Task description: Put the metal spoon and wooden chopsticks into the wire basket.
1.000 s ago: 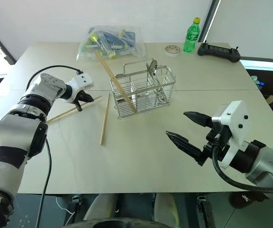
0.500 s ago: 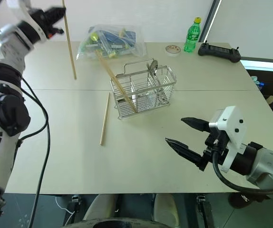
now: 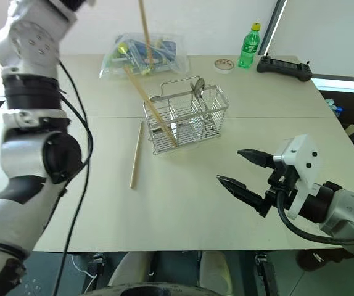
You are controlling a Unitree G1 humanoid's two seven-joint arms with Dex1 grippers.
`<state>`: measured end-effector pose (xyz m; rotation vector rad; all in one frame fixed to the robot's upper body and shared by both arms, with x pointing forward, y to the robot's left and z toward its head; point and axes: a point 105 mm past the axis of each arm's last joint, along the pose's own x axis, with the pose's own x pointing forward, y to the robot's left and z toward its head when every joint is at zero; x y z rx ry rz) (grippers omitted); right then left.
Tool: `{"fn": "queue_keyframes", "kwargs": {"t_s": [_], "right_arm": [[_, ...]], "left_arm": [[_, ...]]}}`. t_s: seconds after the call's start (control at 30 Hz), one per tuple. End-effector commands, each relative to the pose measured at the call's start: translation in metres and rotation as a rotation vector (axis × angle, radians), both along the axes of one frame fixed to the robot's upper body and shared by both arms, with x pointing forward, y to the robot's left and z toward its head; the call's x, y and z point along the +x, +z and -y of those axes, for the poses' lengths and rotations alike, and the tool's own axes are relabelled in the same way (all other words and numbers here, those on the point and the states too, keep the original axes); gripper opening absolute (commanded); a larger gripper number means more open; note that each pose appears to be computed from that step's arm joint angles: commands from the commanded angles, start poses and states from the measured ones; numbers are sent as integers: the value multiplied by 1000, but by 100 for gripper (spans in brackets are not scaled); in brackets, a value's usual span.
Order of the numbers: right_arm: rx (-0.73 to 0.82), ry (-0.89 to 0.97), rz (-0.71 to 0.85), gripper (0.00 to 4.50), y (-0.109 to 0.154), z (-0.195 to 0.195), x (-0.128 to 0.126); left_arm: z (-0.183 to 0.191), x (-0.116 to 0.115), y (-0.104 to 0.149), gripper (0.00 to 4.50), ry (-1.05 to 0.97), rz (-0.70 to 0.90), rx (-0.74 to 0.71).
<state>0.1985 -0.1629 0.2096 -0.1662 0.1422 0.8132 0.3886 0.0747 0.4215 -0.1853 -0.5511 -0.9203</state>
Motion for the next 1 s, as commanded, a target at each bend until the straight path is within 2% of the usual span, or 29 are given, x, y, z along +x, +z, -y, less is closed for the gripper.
{"fn": "queue_keyframes", "kwargs": {"t_s": [0.03,0.1,0.2,0.5,0.6,0.8,0.83,1.0], "right_arm": [[6,-11,45,397,7,-1,-2],[11,-20,47,397,7,-1,-2],[17,-36,52,397,7,0,-2],[31,-52,66,397,9,0,3],[34,-59,67,397,10,2,5],[39,-63,69,397,11,4,9],[40,-63,69,397,11,4,9],[44,-63,68,397,11,4,13]], "left_arm": [[14,-11,-16,2,-43,13,59],[13,-7,-31,2,-20,-2,97],[8,-3,-39,2,2,-30,93],[17,-7,-72,2,-16,-111,81],[17,-10,-82,108,-23,-135,85],[15,-17,-83,420,-44,-148,71],[15,-18,-82,444,-46,-148,70],[7,-28,-57,444,-73,-98,77]]}}
